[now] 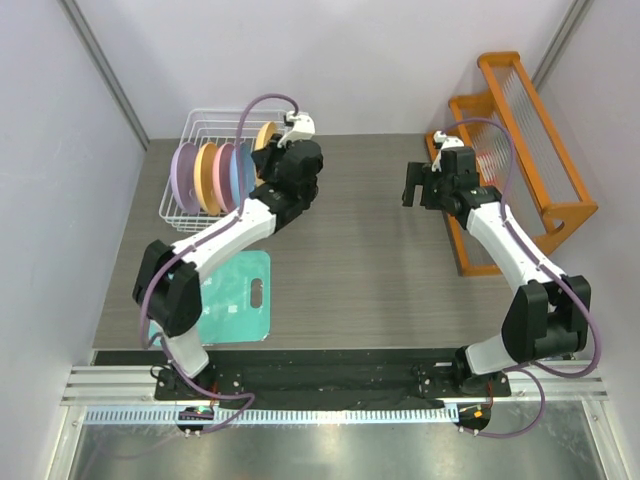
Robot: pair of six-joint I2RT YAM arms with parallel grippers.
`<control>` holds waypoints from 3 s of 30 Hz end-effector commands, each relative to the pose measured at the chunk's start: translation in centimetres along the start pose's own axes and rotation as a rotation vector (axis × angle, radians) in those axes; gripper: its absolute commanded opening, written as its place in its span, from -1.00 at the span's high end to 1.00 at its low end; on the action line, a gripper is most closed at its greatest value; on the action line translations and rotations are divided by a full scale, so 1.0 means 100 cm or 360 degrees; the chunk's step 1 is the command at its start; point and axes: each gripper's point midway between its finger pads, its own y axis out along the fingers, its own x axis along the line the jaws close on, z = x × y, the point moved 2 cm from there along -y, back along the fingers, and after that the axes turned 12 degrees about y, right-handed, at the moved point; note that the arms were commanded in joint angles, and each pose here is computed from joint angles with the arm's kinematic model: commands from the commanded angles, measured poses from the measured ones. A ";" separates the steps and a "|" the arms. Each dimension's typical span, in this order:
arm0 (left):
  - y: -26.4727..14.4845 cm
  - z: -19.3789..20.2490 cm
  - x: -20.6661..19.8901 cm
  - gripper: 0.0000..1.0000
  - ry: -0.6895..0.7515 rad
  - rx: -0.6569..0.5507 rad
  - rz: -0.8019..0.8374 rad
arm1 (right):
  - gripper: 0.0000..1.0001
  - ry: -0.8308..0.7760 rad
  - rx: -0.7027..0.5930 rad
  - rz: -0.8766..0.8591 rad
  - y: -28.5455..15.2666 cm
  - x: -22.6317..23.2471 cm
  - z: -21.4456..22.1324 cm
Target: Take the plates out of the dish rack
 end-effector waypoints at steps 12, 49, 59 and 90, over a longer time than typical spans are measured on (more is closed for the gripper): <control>-0.076 -0.030 -0.036 1.00 -0.0860 -0.0004 0.1118 | -0.96 0.0353 -0.0169 -0.0810 -0.059 0.083 -0.009; -0.063 0.004 -0.012 -0.99 -0.0820 -0.0035 0.0908 | 0.98 0.0422 0.0096 -0.0183 -0.010 0.023 0.087; -0.013 0.047 0.021 -0.99 -0.0721 0.0069 0.0604 | 0.98 0.0420 0.0304 0.0080 0.013 -0.010 0.140; 0.087 0.069 -0.005 0.41 -0.0445 0.0217 0.0128 | -0.30 0.0345 0.0047 0.0228 -0.007 -0.023 0.094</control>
